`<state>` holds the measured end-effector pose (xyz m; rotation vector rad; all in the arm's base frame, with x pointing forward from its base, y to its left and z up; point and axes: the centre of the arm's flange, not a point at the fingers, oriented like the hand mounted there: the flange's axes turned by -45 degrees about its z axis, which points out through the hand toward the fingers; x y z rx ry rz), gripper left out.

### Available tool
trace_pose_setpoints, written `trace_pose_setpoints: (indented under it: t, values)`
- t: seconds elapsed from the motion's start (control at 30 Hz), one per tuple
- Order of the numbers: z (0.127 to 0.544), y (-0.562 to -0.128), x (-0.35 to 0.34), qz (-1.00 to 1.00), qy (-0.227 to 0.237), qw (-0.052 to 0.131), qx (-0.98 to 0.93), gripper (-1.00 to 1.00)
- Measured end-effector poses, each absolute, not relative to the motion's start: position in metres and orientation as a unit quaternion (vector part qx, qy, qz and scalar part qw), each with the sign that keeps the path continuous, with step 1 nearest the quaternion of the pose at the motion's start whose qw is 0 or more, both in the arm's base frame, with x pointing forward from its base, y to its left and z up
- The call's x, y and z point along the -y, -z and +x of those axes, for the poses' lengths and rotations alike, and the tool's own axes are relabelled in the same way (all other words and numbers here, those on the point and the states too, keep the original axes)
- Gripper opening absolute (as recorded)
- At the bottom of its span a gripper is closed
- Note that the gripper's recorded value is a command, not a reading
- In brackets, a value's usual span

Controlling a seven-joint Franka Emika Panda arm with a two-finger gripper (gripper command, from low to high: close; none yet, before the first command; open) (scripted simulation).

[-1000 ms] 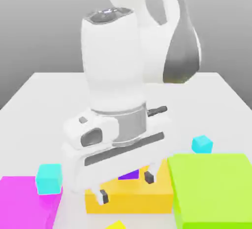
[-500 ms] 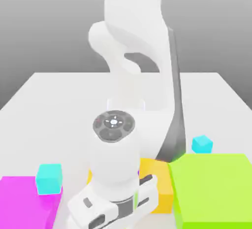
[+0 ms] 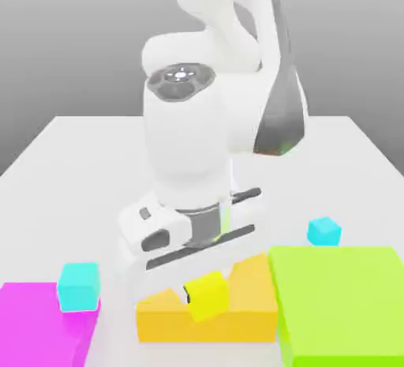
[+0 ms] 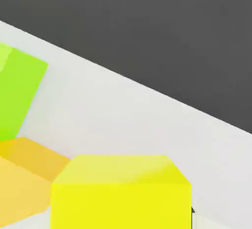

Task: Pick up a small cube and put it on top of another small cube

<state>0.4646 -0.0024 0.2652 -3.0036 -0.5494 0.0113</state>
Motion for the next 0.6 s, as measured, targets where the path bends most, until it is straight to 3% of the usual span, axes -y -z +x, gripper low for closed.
trace_pose_setpoints:
  t: [0.13,0.3,0.47,0.5,0.6]
  values:
    - [0.433,-0.290,-0.002,-0.990,-0.004,0.038,0.135,-1.00]
    - [0.391,-0.314,-0.004,-0.997,-0.002,0.013,0.078,-1.00]
    - [0.381,-0.273,-0.004,-0.998,0.000,0.001,0.061,-1.00]
    - [0.380,-0.261,-0.004,-0.998,0.000,0.001,0.060,1.00]
    - [0.380,-0.261,-0.004,-0.998,0.000,0.001,0.060,1.00]
